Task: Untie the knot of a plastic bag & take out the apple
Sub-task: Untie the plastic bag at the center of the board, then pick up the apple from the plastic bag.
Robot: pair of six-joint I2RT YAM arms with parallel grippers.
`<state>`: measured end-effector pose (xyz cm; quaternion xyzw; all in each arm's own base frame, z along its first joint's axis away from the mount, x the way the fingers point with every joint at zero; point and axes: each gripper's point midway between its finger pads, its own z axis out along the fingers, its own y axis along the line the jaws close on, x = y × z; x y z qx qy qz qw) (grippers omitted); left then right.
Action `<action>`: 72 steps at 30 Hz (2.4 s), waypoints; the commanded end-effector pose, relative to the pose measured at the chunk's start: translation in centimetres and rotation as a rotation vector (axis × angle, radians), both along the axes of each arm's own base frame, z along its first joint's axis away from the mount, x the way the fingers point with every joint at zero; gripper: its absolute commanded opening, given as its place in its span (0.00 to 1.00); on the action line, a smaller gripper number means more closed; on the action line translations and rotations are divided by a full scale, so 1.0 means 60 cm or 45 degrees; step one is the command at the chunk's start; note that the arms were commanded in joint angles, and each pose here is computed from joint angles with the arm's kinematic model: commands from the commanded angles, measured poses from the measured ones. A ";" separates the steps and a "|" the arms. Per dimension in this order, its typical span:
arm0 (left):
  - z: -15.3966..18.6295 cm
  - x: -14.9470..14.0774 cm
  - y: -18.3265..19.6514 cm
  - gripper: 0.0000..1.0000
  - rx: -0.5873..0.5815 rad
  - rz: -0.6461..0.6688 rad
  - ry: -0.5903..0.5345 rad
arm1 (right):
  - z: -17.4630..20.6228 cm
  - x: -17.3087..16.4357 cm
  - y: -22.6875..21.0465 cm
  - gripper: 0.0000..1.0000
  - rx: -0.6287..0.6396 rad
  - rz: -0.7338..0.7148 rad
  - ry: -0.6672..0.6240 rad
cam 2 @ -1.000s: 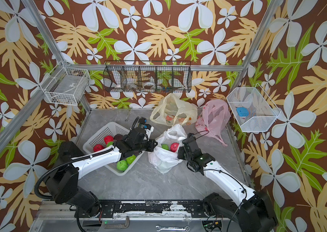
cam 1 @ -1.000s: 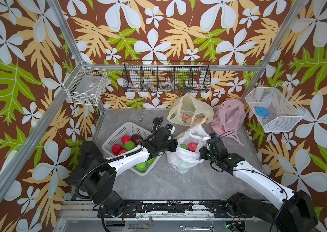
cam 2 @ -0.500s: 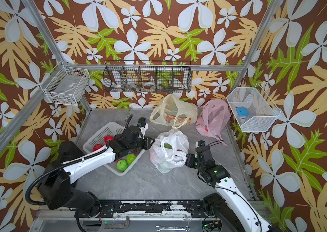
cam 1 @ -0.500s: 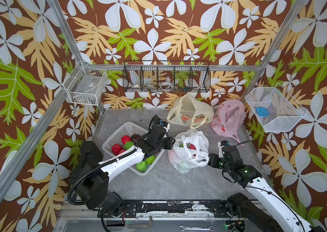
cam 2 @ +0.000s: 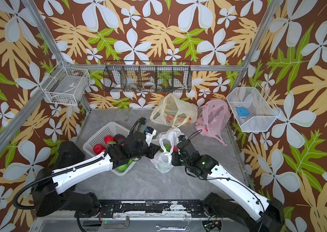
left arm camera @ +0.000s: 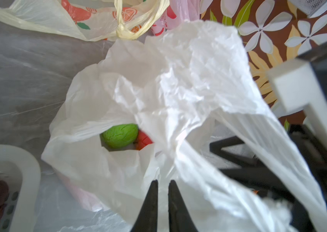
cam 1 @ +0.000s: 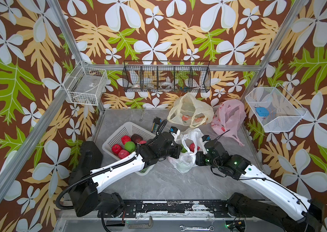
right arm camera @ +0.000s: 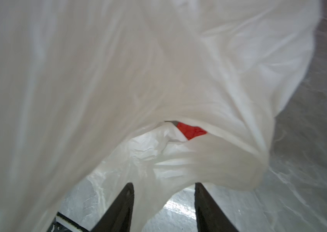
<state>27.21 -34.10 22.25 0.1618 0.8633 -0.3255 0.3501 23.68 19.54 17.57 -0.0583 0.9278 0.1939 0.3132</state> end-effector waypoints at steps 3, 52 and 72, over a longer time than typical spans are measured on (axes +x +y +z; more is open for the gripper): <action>-0.015 0.021 -0.052 0.20 -0.005 -0.071 0.023 | -0.008 0.004 0.056 0.47 0.042 0.080 -0.005; -0.178 -0.097 -0.021 0.32 0.225 -0.050 0.139 | -0.137 0.059 -0.040 0.58 -0.078 -0.184 0.182; -0.210 0.019 -0.029 0.57 0.375 0.124 0.139 | -0.143 0.020 0.034 0.30 0.019 0.020 0.181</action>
